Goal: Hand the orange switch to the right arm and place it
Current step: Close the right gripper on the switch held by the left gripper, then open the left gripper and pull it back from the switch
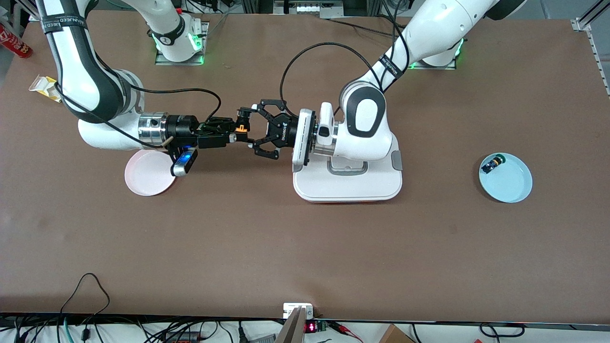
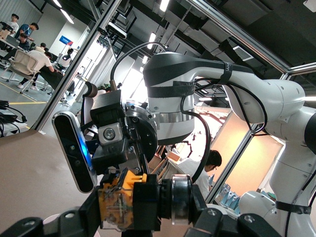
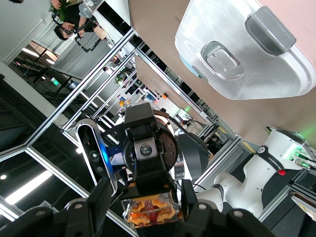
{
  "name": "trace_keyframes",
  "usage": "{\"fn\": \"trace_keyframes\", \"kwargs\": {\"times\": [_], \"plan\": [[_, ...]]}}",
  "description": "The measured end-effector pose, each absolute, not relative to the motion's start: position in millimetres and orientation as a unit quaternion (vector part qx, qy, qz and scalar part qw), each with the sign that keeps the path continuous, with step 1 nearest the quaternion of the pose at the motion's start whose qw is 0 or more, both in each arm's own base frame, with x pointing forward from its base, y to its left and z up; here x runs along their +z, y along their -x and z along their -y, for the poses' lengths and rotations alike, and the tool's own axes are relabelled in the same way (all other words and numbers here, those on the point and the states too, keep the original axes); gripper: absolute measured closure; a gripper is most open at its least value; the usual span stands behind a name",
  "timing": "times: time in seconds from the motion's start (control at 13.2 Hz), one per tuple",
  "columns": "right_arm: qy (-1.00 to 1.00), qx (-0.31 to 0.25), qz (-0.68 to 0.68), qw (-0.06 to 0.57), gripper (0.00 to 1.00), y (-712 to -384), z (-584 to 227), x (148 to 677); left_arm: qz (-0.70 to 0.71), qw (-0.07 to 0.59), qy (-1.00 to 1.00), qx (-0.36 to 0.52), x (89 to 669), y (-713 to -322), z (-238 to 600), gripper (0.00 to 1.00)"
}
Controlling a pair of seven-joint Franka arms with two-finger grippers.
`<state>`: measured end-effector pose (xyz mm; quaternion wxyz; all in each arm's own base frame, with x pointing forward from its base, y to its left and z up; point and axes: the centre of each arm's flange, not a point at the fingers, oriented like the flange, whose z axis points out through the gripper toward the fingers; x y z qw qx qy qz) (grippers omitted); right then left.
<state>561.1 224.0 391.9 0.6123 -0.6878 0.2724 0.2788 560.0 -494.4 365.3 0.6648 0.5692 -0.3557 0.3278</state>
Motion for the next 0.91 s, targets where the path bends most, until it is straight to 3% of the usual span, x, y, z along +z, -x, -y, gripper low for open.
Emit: {"fn": "trace_keyframes", "kwargs": {"times": [0.15,0.53,0.76,0.91], "plan": [[0.696,0.261,-0.253,0.619,0.56,-553.8,-221.0,390.9,0.353,0.669,-0.568,0.325,366.7,-558.7,496.0,0.28],[0.711,0.234,-0.220,0.625,0.58,-542.8,-212.5,390.2,0.359,0.668,-0.566,0.323,364.4,-549.7,505.1,0.28],[0.713,0.237,-0.209,0.626,0.58,-539.6,-218.9,391.4,0.355,0.665,-0.571,0.325,363.4,-548.9,506.6,0.01],[0.713,0.236,-0.209,0.627,0.58,-539.5,-218.9,392.3,0.354,0.665,-0.571,0.326,363.9,-549.1,506.6,0.00]]}}
